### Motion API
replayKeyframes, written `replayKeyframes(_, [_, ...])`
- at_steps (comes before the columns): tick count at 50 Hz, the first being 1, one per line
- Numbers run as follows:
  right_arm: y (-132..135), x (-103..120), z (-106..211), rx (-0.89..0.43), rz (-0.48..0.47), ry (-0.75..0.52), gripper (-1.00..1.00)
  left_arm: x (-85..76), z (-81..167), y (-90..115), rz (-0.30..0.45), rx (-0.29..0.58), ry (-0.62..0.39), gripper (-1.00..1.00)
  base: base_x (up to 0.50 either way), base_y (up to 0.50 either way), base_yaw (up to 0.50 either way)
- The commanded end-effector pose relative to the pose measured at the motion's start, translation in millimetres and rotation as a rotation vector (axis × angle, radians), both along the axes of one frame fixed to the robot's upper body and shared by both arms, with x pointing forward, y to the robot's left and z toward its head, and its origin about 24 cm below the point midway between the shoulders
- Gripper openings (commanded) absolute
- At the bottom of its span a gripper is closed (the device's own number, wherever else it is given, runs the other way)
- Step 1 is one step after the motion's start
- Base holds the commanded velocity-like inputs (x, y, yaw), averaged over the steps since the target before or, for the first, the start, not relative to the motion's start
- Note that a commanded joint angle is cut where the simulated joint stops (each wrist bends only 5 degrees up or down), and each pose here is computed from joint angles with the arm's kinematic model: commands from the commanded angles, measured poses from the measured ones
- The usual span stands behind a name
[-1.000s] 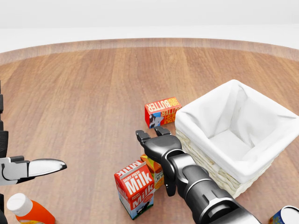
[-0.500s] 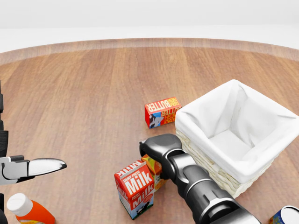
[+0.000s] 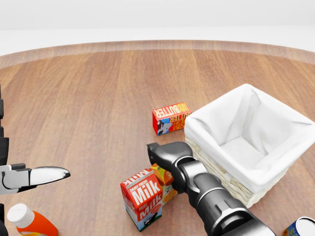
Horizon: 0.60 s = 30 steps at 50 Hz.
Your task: Pick up the orange juice, and put it in the basket.
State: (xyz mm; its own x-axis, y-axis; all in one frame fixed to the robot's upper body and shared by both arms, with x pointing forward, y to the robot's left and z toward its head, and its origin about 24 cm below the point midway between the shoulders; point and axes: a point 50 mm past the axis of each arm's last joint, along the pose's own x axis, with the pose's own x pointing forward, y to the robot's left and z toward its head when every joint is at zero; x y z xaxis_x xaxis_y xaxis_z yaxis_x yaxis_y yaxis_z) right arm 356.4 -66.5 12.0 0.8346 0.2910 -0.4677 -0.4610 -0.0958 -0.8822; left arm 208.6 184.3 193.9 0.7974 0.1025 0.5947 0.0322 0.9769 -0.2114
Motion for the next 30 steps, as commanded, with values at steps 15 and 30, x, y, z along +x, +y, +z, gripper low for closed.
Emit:
replayKeyframes(15, [-3,7,10,0.043,-0.034,0.007,-1.0,1.2,-1,0,0.0,0.003,0.008,1.0,0.0,0.0,0.0])
replayKeyframes(30, [-2,18,30,0.041,-0.021,-0.009,-1.0,1.4,-2,0,-0.001,0.005,0.011,1.0,0.0,0.0,0.0])
